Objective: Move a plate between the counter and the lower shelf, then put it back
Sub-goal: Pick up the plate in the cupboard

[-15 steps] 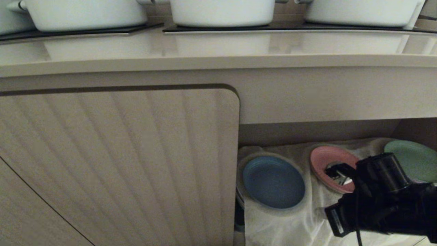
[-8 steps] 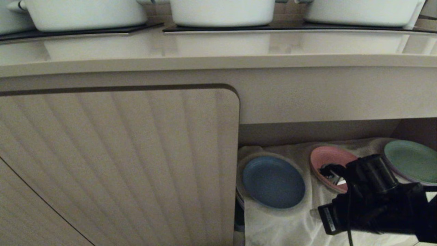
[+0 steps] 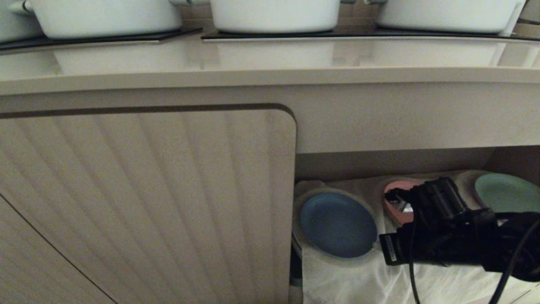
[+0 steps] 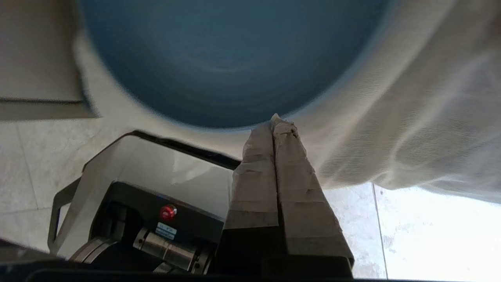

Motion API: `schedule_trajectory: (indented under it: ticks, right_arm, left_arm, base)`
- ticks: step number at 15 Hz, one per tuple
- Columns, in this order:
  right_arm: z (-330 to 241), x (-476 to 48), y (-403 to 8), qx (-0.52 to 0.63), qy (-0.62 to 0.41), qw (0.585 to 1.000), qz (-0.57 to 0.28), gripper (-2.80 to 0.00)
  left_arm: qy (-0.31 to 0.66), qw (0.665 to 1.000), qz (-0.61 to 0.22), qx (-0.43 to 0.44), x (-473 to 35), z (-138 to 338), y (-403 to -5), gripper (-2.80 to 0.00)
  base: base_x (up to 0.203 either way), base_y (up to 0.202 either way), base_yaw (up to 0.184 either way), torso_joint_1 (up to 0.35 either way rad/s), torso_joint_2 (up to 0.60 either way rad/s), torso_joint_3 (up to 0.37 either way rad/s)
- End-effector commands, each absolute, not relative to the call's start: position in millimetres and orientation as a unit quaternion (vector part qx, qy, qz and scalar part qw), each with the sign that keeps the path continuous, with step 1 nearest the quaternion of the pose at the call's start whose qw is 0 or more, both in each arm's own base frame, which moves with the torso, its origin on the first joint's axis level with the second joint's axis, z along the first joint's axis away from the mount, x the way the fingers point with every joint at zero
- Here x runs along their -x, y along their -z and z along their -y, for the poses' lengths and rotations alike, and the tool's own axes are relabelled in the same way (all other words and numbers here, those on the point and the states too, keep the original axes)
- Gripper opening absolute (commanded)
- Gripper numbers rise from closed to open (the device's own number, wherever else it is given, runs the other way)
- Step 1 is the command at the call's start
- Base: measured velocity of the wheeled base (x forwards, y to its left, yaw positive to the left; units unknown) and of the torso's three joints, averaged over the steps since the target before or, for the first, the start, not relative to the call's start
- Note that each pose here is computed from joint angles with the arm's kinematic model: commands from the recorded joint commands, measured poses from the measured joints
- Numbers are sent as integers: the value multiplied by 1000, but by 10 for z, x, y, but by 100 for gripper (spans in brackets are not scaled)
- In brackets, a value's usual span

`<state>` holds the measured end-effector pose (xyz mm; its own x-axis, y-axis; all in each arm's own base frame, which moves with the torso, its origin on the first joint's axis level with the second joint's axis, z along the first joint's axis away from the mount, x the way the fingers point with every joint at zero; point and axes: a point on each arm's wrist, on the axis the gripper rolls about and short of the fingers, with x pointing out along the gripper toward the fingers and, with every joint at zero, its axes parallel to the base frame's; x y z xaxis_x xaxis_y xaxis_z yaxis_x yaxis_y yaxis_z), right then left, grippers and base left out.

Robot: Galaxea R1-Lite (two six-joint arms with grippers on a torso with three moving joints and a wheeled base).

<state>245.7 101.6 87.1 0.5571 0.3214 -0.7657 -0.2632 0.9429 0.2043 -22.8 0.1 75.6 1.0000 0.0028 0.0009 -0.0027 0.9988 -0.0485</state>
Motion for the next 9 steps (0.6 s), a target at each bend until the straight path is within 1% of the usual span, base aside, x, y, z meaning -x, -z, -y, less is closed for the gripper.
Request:
schedule_trajectory:
  ticks: [1, 5, 6, 9]
  right_arm:
    - [-963, -2522, -812, -39, -152, 880, -449, -280]
    - [-907, -2682, -854, -57, -135, 886, -439, -280]
    - [-896, -2703, -862, -59, -132, 887, -439, 0]
    - [-896, -2723, -834, -59, -131, 886, -440, 0]
  left_arm:
    - [-2, 1000, 1, 24, 228, -1, -756, -280]
    - [-2, 1000, 1, 25, 228, -1, -756, -280]
    - [-2, 1000, 1, 25, 228, -1, -756, -280]
    - [-2, 1000, 1, 25, 228, -1, -756, -280]
  base:
    - [0, 0, 0, 0, 0, 0]
    - [0, 0, 0, 0, 0, 0]
    - [0, 0, 0, 0, 0, 0]
    - [0, 0, 0, 0, 0, 0]
